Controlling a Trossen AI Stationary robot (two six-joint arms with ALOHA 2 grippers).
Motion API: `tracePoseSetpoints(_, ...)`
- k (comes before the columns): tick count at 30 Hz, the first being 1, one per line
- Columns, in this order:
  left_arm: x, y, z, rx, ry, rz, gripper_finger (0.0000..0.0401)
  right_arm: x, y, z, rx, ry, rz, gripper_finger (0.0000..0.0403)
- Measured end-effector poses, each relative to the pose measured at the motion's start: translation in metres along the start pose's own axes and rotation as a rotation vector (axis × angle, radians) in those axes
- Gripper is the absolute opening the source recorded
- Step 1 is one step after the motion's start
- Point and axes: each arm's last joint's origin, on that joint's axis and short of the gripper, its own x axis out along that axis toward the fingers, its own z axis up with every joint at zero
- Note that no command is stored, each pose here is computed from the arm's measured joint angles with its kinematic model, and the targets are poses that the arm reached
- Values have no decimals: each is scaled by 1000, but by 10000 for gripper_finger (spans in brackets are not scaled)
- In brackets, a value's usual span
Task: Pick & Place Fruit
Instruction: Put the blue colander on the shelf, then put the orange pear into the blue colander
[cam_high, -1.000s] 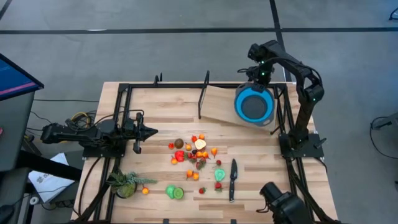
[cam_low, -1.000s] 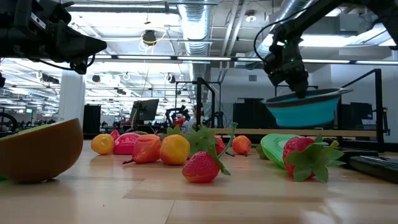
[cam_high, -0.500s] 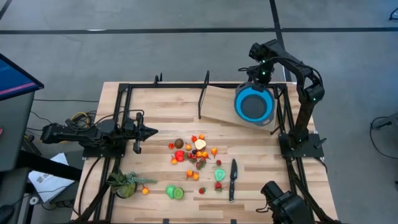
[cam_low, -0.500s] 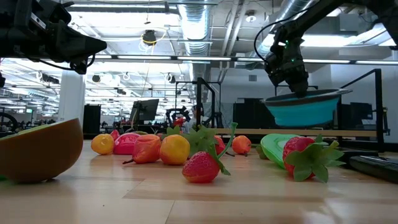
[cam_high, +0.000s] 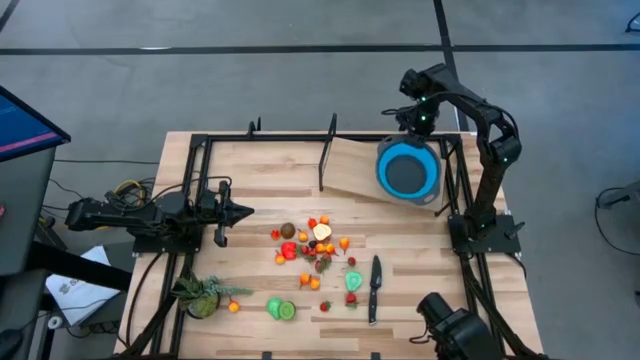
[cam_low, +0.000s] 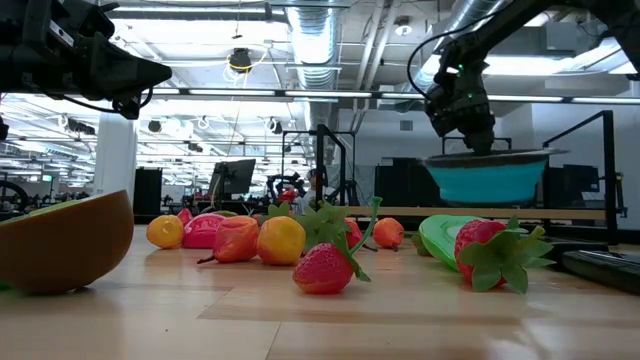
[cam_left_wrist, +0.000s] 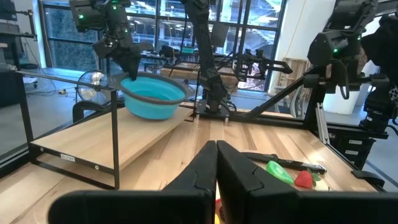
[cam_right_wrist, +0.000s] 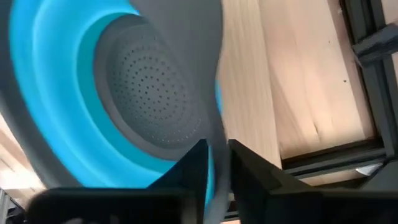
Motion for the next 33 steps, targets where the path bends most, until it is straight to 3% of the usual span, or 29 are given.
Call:
tracePoseSetpoints(7,0,0,0,0,0,0,1,1,7,5,-27,17,-30,104)
tracePoseSetpoints(13,0,0,0,0,0,0,1,-3,11,7,-46,80,-154,112)
tracePoseSetpoints(25,0,0,0,0,0,0,1,-48,29,20,-36,-86,-254,106)
tracePoseSetpoints(29,0,0,0,0,0,0,1,-58,41,23,-69,-154,-220,95)
tracePoseSetpoints(33,0,0,0,0,0,0,1,-63,56,21,-152,-228,-130,59)
